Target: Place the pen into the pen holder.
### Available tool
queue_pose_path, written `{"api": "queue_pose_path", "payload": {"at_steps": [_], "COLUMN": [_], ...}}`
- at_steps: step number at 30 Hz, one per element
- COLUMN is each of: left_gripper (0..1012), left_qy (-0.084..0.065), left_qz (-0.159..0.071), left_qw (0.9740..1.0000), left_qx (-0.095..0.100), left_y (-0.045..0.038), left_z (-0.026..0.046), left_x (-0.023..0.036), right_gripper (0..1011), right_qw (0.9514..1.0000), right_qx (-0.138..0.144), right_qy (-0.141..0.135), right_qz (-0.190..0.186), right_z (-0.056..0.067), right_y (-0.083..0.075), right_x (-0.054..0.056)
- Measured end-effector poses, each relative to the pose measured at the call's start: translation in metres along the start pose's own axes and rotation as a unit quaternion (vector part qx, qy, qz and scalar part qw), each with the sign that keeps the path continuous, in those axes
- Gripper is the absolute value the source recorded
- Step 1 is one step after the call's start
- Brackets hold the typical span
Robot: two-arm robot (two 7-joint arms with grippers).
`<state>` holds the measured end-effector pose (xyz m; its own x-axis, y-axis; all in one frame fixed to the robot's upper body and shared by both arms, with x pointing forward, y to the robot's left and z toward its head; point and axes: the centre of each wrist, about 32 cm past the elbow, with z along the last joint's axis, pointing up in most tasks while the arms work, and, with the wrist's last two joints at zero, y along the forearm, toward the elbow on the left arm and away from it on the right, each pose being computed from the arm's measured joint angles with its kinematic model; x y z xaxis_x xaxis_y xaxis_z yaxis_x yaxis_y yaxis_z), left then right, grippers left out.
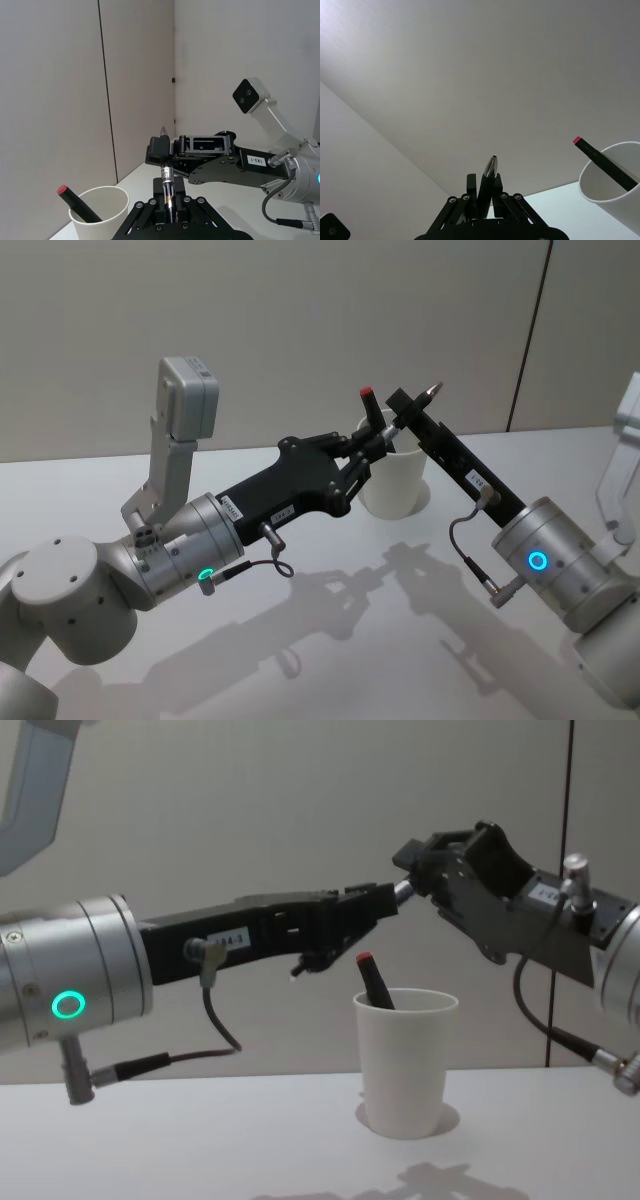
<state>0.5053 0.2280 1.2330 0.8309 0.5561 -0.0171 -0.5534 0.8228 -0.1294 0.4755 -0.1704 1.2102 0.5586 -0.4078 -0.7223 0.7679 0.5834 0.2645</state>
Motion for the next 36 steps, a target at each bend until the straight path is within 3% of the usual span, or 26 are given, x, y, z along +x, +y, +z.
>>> {"api": "queue_pose_path", "payload": {"at_steps": [17,36], "left_gripper": [150,745], "left_qy": [0.0,0.0], "left_qz": [0.0,0.0], "left_qw": [1.0,1.0], "left_qx": [-0.001,-0.001], "left_y": [0.0001,0.0], "left_z": [0.0005,0.0001], "left_x": [0.0002,0.0], "right_gripper": [147,147], "right_qw": [1.0,1.0], "right_qx": [0.0,0.0], "right_qy": [-0.001,-0.001], "right_qz": [-0.004,-0.002], "right_z": [0.0004,0.0], "right_y": [-0.0006,-0.0002], "right_x": [0.0008,0.0004]}}
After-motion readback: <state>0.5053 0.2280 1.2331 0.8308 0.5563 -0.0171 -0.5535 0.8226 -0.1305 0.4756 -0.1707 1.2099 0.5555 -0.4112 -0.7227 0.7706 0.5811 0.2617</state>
